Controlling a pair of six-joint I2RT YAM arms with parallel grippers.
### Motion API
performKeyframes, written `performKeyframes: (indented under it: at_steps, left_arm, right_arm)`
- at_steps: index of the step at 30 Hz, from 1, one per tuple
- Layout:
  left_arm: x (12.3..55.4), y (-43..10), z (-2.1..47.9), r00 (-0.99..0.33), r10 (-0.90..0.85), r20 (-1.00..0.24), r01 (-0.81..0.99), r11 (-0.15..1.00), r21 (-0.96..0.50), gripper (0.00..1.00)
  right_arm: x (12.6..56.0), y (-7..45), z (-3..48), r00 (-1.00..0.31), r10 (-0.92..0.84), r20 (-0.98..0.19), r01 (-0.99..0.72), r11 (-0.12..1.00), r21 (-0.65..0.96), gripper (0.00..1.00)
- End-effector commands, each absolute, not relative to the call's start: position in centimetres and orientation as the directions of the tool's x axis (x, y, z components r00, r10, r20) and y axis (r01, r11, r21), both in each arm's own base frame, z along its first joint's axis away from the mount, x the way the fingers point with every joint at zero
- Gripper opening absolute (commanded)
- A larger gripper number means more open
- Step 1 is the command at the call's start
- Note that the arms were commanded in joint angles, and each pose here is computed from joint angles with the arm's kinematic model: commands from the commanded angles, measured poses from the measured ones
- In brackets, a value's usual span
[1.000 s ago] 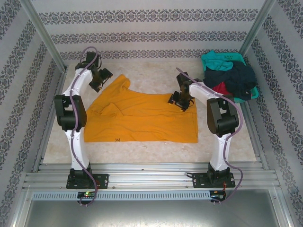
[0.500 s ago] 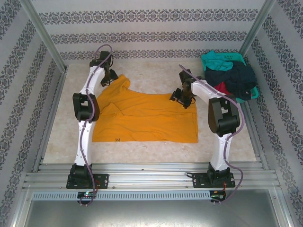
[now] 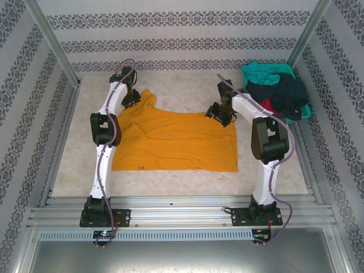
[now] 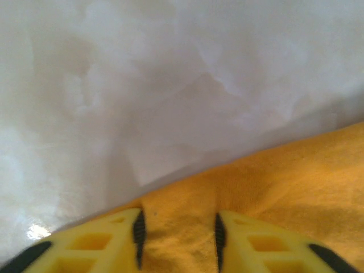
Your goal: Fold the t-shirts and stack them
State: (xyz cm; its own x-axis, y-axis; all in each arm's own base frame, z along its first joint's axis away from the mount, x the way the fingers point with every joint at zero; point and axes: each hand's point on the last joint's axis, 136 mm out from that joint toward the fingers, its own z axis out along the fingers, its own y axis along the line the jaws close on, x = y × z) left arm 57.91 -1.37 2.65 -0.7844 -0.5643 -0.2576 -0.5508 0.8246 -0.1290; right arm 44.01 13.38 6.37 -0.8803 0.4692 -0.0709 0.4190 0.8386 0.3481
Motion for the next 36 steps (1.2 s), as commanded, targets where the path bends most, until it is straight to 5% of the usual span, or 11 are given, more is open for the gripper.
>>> performKeyframes:
  at_steps: [1, 8, 19, 36]
  left_arm:
    - [55.9, -1.5, 0.1, -0.802, -0.575, -0.164, -0.569, 0.818, -0.084, 0.27]
    - [56.4, -1.9, 0.6, -0.786, -0.595, -0.167, -0.583, 0.804, -0.117, 0.00]
    - [57.8, -2.2, 4.3, -0.755, -0.614, -0.228, -0.583, 0.789, -0.195, 0.00]
    - [56.9, -1.2, 4.3, -0.759, -0.619, -0.202, -0.590, 0.785, -0.186, 0.00]
  right_arm:
    - [44.0, 12.8, 6.2, -0.885, 0.461, -0.060, 0.417, 0.844, 0.338, 0.59]
    - [45.4, 12.6, 6.7, -0.880, 0.470, -0.075, 0.417, 0.837, 0.354, 0.59]
    - [49.3, 7.4, 4.9, -0.712, 0.700, -0.058, 0.653, 0.690, 0.312, 0.53]
    - [50.5, 5.2, 1.8, -0.727, 0.678, -0.111, 0.668, 0.735, 0.111, 0.44]
